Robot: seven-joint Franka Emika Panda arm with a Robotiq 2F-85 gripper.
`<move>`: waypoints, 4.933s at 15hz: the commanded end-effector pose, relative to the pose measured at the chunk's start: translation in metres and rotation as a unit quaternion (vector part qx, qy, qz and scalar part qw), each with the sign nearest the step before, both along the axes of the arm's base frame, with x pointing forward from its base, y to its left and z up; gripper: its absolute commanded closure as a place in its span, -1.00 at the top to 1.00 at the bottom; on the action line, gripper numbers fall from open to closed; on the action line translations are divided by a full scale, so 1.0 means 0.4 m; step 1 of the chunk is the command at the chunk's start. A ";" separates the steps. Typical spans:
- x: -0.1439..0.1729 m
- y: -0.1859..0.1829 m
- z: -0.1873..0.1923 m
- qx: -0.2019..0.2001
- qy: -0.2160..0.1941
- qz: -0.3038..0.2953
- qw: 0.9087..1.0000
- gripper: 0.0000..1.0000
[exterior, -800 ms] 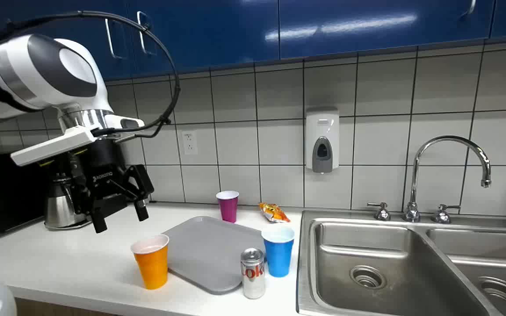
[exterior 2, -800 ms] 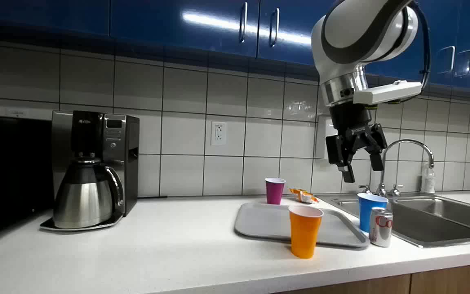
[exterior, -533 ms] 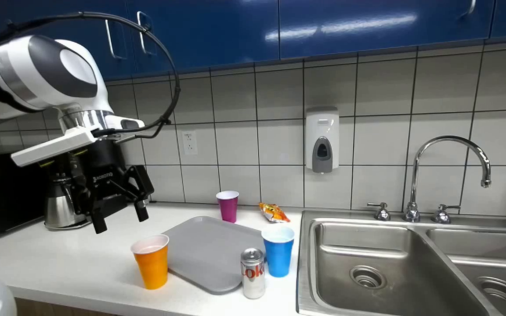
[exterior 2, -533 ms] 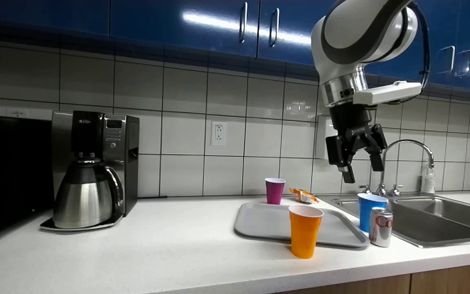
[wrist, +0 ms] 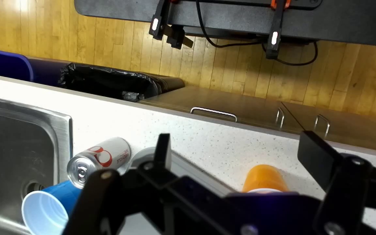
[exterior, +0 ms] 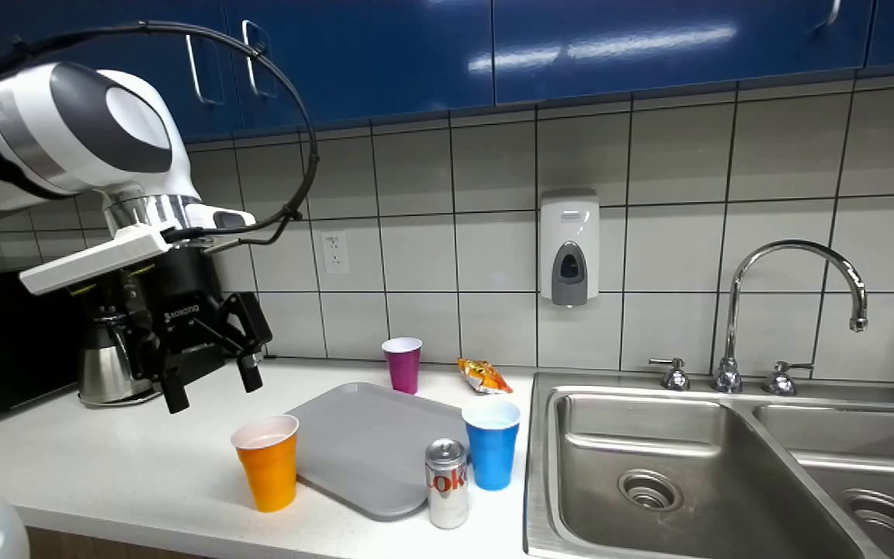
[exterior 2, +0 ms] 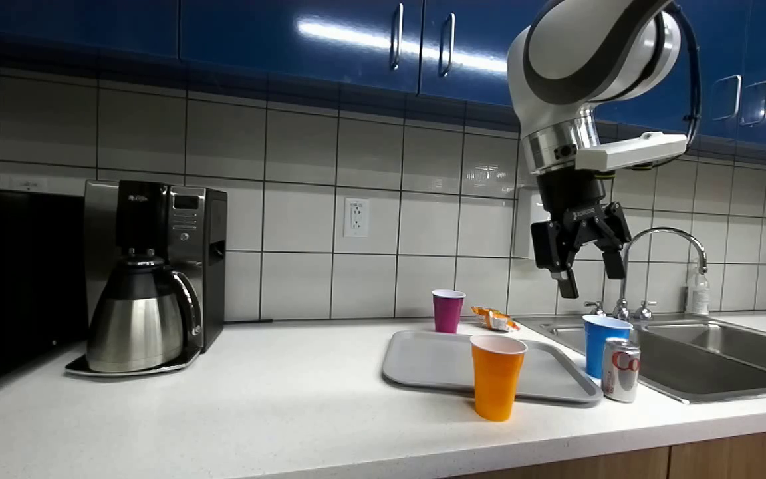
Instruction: Put the cups on the tray
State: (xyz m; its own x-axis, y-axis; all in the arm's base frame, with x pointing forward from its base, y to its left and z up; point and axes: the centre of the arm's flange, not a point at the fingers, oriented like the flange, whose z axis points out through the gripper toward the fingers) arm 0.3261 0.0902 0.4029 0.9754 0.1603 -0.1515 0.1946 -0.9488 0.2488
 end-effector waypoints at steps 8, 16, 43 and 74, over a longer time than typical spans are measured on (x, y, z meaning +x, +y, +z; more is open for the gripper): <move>0.033 0.002 -0.013 0.019 -0.004 0.004 1.000 1.00; 0.144 -0.012 -0.057 0.055 -0.040 0.003 0.998 1.00; 0.327 -0.023 -0.240 0.127 -0.031 0.001 0.991 1.00; 0.281 -0.002 -0.310 0.125 -0.025 0.019 0.992 -0.99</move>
